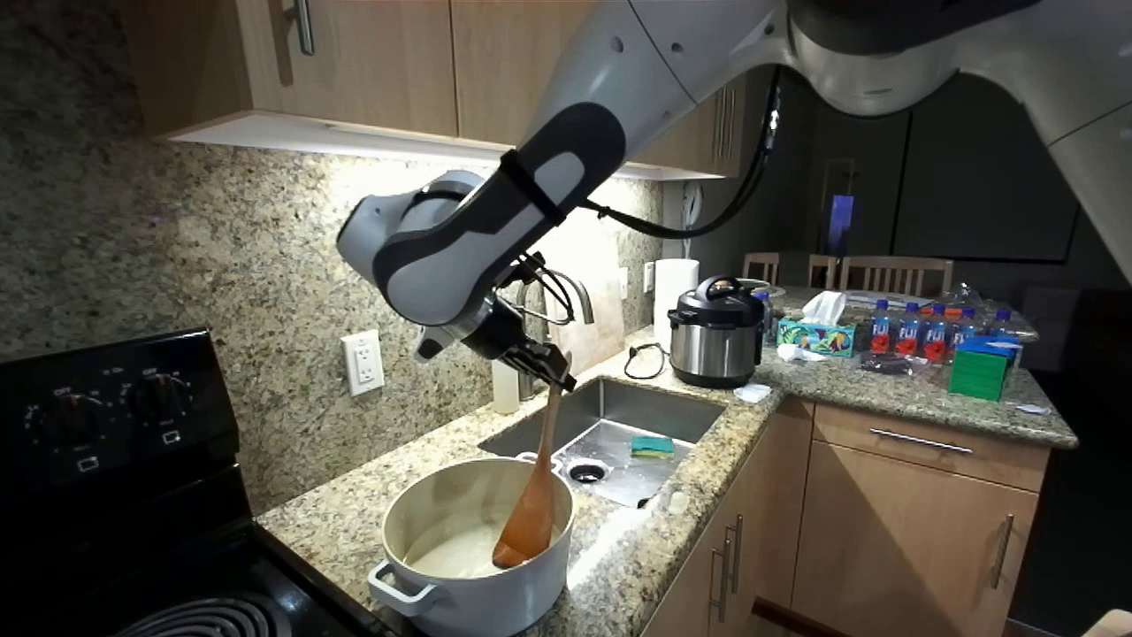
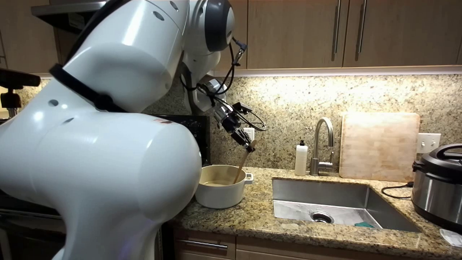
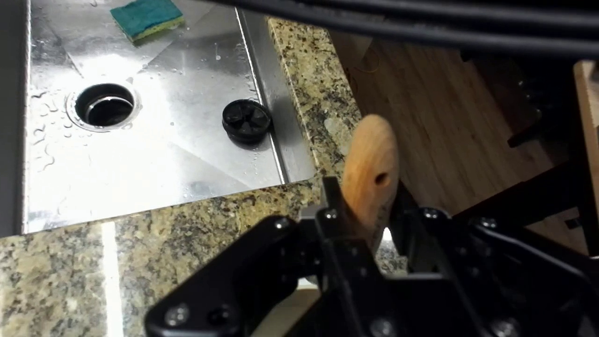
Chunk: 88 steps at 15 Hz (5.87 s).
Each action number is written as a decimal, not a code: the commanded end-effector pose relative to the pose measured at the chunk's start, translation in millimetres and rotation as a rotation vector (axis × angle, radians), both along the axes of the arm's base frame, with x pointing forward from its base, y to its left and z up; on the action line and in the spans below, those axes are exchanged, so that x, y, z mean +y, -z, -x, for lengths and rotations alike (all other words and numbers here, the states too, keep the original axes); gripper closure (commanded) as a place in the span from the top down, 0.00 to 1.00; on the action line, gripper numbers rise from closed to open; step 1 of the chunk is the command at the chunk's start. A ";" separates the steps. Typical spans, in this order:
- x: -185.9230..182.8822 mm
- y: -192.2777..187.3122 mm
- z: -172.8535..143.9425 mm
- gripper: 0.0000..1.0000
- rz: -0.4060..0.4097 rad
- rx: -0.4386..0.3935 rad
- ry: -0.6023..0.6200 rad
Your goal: Pick up the cooking stick and stir in the pot
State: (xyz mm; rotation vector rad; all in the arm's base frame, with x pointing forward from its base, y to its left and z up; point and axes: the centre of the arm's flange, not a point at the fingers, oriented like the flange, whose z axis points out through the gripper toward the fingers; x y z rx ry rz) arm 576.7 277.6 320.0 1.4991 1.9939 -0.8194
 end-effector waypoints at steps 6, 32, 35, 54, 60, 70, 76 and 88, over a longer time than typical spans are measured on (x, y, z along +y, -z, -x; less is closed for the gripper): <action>43.9 22.3 8.6 0.07 0.052 0.154 -0.174; 37.8 -6.3 -16.6 0.07 -0.020 0.014 -0.079; 36.0 -2.2 -2.1 0.07 -0.027 0.071 -0.139; 61.5 -10.9 -24.8 0.07 -0.108 0.037 -0.170; 24.6 -4.2 -36.4 0.07 -0.092 0.017 -0.047; -8.3 -12.6 12.8 0.07 0.006 -0.090 0.149; 8.1 -0.9 27.1 0.07 0.067 0.015 0.055; 68.8 20.9 -14.1 0.07 -0.091 0.081 -0.116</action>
